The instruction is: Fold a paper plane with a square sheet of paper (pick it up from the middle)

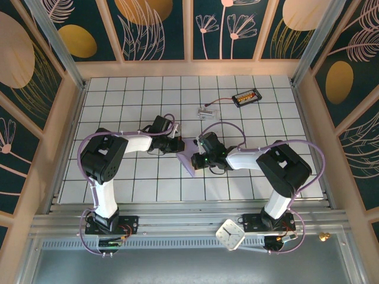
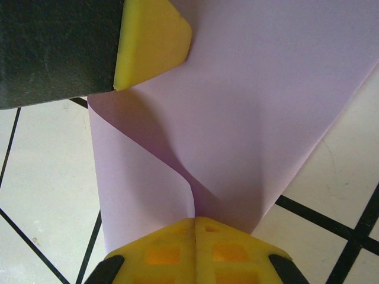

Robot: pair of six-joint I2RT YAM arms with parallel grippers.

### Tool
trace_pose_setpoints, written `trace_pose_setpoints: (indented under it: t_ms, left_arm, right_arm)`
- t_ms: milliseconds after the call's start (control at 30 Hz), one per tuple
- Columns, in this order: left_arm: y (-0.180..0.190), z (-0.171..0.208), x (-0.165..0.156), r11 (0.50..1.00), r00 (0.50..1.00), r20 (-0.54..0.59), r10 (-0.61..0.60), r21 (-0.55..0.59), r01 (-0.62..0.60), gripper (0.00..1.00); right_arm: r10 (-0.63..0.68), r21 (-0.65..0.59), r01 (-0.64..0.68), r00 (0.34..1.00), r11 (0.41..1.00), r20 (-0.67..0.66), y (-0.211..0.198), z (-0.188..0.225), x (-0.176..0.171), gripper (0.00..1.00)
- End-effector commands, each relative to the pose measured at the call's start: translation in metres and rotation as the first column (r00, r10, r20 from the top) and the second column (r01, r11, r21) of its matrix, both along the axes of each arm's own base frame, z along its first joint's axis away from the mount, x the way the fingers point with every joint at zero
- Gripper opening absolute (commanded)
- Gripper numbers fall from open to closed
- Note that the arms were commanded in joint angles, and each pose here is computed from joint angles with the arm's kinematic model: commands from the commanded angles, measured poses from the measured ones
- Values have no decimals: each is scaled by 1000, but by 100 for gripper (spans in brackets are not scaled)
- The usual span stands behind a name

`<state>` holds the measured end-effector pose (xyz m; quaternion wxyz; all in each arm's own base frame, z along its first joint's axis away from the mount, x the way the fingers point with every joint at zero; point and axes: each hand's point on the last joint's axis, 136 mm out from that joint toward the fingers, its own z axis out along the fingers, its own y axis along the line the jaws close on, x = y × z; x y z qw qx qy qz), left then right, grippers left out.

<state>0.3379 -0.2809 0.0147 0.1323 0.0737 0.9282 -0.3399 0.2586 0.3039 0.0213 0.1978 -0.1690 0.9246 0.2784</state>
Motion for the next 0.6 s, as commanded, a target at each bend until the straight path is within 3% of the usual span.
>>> trace_pose_setpoints:
  t_ms: [0, 567]
  left_arm:
    - [5, -15, -11, 999, 998, -56, -13, 44, 15, 3]
    - [5, -14, -11, 999, 998, -54, -13, 46, 15, 3]
  right_arm:
    - [-8, -24, 8, 1000, 1000, 9, -8, -3, 1, 2]
    - [-13, -41, 13, 1000, 999, 2, -13, -10, -2, 2]
